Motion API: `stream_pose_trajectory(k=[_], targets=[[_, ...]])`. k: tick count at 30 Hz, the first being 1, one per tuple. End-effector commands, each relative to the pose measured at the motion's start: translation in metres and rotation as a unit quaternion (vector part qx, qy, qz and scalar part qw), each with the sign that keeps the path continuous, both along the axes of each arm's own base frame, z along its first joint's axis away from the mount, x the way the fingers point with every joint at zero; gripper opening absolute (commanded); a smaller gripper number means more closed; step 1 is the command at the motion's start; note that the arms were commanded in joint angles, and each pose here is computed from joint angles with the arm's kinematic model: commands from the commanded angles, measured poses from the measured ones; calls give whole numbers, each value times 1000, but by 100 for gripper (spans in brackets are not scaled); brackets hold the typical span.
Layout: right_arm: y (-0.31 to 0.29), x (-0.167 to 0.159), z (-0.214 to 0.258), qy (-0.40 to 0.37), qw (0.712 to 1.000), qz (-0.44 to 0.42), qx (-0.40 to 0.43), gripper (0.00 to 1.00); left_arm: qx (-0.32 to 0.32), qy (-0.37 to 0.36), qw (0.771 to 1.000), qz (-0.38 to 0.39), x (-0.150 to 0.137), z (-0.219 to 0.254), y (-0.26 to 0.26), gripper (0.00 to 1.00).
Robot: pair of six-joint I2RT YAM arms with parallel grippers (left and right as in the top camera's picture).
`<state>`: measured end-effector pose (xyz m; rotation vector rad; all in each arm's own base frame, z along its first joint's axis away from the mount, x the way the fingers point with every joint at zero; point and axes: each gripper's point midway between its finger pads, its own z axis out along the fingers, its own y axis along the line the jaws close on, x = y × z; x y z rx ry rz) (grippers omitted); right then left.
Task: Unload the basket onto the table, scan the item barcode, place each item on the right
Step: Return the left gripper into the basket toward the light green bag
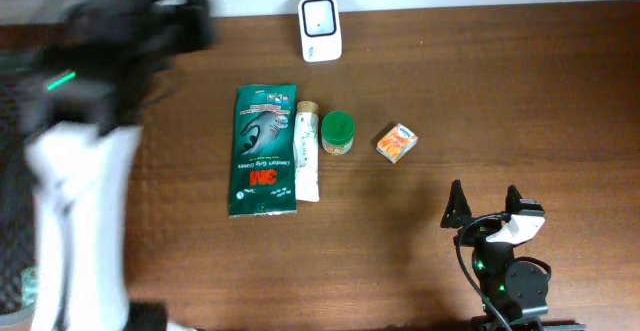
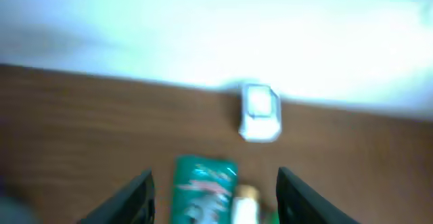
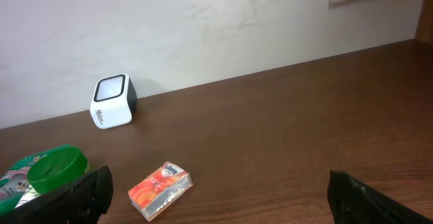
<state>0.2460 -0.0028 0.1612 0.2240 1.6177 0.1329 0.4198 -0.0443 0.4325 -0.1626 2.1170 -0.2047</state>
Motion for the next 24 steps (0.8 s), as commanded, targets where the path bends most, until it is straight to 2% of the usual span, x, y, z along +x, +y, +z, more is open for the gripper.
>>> stream_pose_trajectory(k=[1,4,6,9,16,19,24], targets=[[2,0,-2,3,1000,4,-4,98,-6,3,988,153,-50,15,107,56],[2,0,-2,3,1000,4,-4,98,-30,22,964,263,-84,9,172,58],[2,0,-2,3,1000,4,-4,98,-47,48,939,337,-109,-6,216,61],[2,0,-2,3,1000,4,-4,98,-80,95,903,410,-134,-36,258,61],[2,0,-2,3,1000,4,-4,98,-132,260,835,467,-176,-136,289,59],[2,0,-2,3,1000,4,-4,98,-157,305,806,483,-187,-185,295,59],[2,0,-2,3,1000,4,-4,98,-179,345,773,501,-205,-251,305,59]])
